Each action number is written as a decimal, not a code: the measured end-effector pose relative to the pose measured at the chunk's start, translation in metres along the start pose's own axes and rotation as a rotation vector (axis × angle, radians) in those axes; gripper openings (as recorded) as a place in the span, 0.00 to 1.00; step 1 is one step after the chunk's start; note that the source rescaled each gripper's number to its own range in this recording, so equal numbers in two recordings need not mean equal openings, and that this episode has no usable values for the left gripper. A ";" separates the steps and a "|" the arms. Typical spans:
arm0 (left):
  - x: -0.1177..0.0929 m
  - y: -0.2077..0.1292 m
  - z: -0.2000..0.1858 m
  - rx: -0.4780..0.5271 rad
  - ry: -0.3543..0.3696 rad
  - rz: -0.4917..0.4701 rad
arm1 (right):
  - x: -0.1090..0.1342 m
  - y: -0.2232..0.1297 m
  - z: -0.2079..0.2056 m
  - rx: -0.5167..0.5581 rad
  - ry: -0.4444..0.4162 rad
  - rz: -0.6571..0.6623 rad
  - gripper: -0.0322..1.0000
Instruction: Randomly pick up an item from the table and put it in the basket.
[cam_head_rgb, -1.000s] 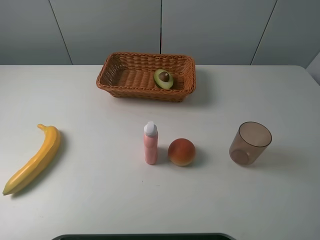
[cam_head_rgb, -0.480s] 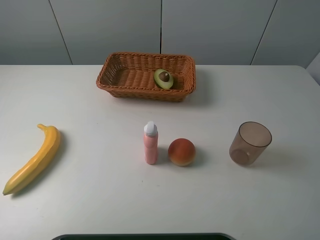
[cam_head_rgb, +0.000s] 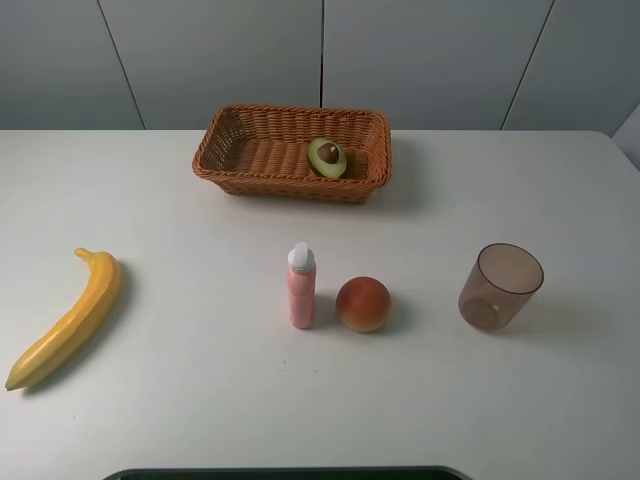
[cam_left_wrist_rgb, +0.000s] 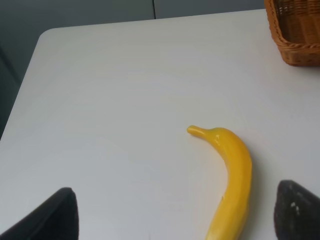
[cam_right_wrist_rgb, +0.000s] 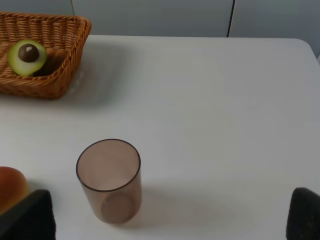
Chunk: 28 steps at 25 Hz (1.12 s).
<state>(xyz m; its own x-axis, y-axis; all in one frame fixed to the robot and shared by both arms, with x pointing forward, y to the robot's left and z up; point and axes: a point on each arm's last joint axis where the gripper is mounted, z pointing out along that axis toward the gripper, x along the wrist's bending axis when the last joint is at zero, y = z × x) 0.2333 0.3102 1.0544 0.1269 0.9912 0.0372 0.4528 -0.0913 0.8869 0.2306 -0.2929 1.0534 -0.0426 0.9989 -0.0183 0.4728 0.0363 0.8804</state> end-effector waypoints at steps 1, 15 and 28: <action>0.000 0.000 0.000 0.000 0.000 0.000 | 0.000 0.000 0.000 0.000 0.000 0.000 1.00; 0.000 0.000 0.000 0.000 0.000 0.000 | 0.000 0.000 0.000 -0.001 0.000 0.000 1.00; 0.000 0.000 0.000 0.000 0.000 0.000 | 0.000 0.000 0.000 -0.001 0.000 0.000 1.00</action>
<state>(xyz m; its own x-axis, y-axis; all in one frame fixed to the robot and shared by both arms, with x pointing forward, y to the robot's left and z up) 0.2333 0.3102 1.0544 0.1269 0.9912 0.0372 0.4528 -0.0913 0.8869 0.2306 -0.2929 1.0535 -0.0425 0.9989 -0.0183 0.4715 0.0362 0.8811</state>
